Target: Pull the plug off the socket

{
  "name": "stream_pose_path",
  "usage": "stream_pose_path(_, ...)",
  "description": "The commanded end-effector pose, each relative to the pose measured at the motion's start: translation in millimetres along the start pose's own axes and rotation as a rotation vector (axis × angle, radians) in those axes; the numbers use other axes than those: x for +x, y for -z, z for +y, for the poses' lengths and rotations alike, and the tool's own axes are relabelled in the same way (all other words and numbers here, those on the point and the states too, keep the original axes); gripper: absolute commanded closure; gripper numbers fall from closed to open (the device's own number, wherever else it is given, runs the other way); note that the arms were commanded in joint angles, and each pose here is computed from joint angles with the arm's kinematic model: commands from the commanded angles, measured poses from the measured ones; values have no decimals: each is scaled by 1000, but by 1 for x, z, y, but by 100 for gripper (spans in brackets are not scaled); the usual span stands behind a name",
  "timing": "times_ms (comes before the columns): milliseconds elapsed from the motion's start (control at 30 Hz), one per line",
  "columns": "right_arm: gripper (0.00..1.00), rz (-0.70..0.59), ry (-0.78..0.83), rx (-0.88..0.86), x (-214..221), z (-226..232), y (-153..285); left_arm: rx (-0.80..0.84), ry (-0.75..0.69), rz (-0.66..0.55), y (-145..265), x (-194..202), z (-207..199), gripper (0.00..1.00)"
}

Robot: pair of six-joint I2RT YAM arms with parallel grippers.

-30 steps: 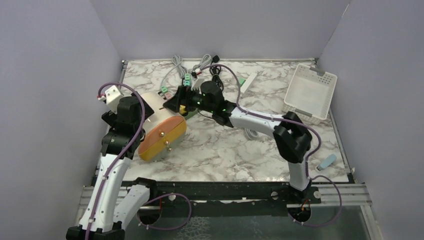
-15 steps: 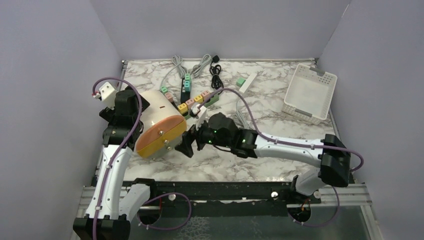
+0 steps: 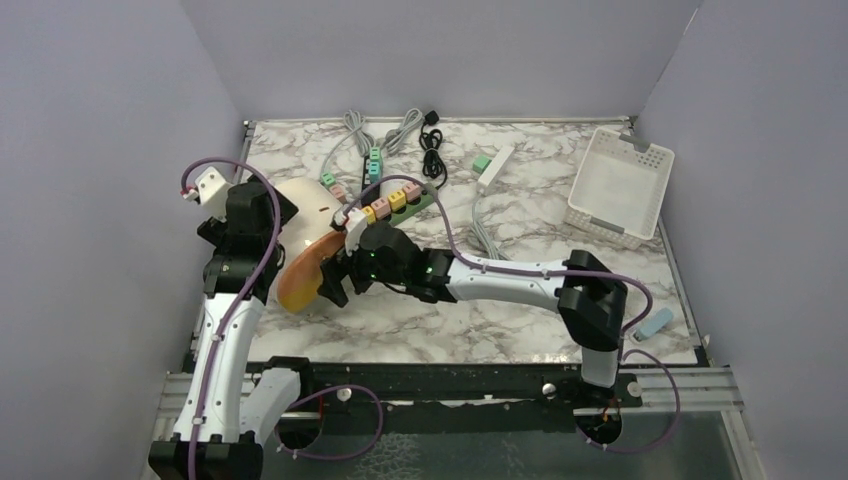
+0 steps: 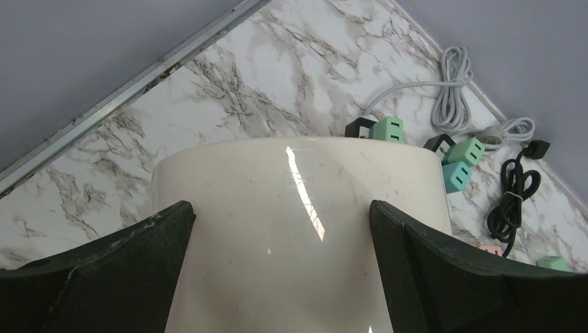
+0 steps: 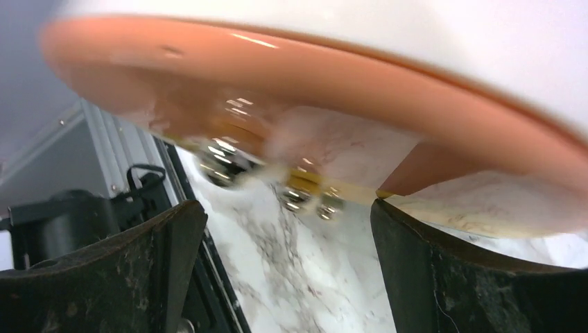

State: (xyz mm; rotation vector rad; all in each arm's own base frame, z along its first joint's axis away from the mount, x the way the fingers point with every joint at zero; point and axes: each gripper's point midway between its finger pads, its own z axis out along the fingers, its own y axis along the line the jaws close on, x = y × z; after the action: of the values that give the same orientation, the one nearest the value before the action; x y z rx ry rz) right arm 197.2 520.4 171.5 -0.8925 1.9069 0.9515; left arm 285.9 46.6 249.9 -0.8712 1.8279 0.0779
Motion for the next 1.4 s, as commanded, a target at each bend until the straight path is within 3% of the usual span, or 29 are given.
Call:
stream_pose_path(0, 4, -61, 50, -35, -24, 8, -27, -44, -80, 206, 1, 56, 22, 1)
stream_pose_path(400, 1, -92, 125, -100, -40, 1, -110, -108, -45, 163, -36, 39, 24, 1)
stream_pose_path(833, 0, -202, 61, -167, -92, -131, -159, -67, 132, 165, -109, 24, 9, 1)
stream_pose_path(1133, 0, -316, 27, -165, -127, -167, -143, 3, 240, 180, -140, 35, -25, 1)
stream_pose_path(1367, 0, -388, 49, -136, -160, -176, -78, -17, 289, 118, -157, 40, -53, 1)
